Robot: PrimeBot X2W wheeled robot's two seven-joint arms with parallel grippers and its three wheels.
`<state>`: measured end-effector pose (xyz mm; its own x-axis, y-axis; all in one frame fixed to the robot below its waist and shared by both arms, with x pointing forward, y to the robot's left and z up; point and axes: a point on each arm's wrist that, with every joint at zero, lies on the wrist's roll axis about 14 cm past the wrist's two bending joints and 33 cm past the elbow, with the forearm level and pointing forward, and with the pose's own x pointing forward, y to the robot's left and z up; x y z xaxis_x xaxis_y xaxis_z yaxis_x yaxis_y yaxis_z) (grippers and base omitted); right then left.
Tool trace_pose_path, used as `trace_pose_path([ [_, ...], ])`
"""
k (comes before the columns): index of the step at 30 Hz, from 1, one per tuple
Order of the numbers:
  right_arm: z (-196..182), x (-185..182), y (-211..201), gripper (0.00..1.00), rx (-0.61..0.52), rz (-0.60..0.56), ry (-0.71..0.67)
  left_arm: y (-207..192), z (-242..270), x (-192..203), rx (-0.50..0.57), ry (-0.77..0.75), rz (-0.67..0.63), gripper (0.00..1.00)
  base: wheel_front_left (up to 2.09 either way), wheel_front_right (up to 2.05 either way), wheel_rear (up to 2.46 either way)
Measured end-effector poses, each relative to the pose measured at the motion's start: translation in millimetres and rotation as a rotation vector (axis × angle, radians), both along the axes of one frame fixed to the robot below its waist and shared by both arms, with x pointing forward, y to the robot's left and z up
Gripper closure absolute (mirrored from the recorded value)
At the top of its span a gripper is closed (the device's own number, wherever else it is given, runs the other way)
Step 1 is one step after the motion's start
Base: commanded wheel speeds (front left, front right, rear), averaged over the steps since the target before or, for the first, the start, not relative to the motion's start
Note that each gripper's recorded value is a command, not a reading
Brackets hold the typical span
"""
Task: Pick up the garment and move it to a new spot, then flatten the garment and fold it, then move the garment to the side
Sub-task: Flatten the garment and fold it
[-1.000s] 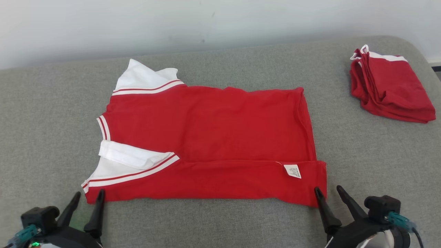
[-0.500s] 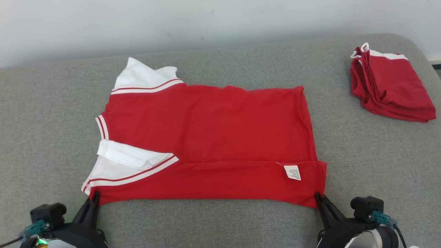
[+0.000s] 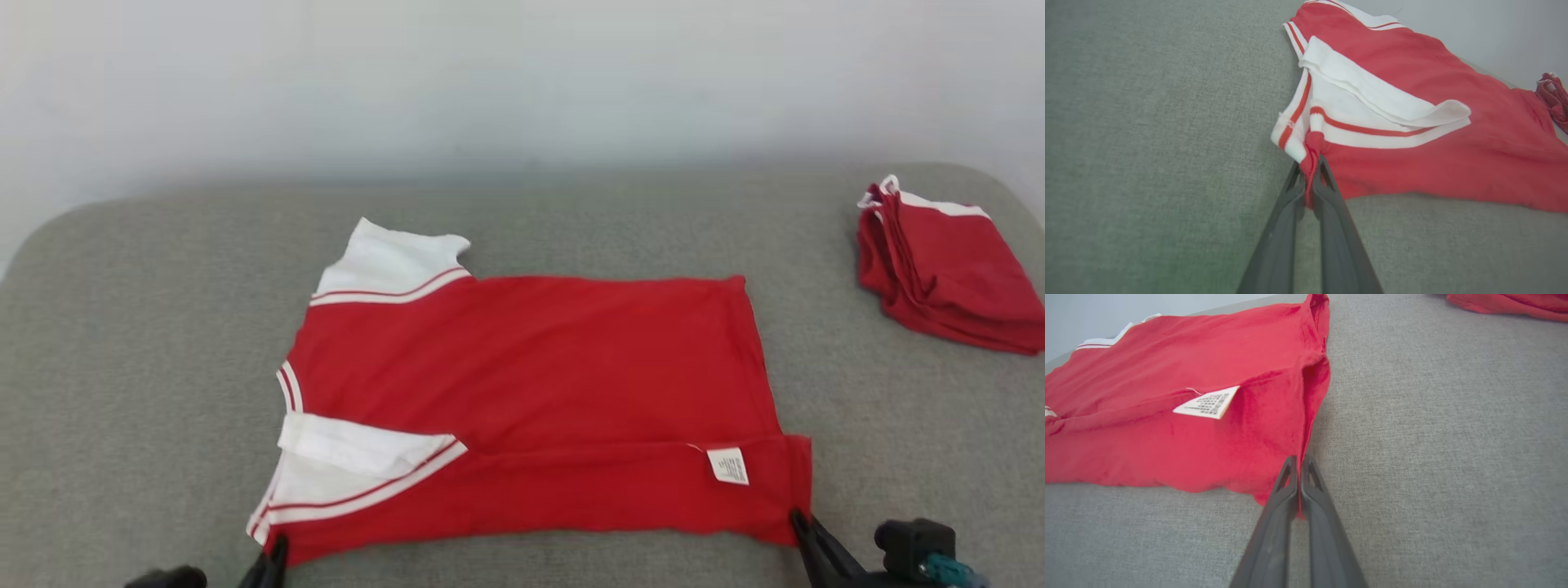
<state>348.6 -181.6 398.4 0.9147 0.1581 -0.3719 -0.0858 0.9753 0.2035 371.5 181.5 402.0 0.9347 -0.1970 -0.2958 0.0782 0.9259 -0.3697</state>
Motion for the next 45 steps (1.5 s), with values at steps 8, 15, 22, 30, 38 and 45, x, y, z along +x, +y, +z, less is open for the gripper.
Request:
trace_pose_path([
  [8,4.1,-23.8,2.8,1.00,-0.009,0.041,0.029,-1.2,-2.7,-38.3,-0.033,0.007,0.047,1.00,0.00,0.00,0.00],
  [15,10.0,-26.9,4.0,0.00,-0.008,0.033,0.017,1.6,-1.7,-41.4,-0.008,0.002,0.063,0.00,0.00,0.00,0.00],
  [22,43.3,-12.7,-0.9,0.00,-0.012,-0.007,-0.130,12.2,35.4,-23.3,0.039,-0.132,0.092,0.00,0.00,0.00,0.00],
  [30,87.3,-0.1,0.2,0.00,-0.003,-0.055,-0.328,41.2,102.0,-12.3,0.120,-0.361,0.195,0.00,0.00,0.00,0.00],
  [38,116.8,0.0,-4.0,0.00,0.000,-0.103,-0.458,51.2,132.8,-19.3,0.240,-0.474,0.205,0.00,0.00,0.00,0.00],
  [45,118.3,-6.3,-5.7,0.00,-0.008,-0.118,-0.479,46.4,128.9,-29.3,0.275,-0.474,0.179,0.00,0.00,0.00,0.00],
])
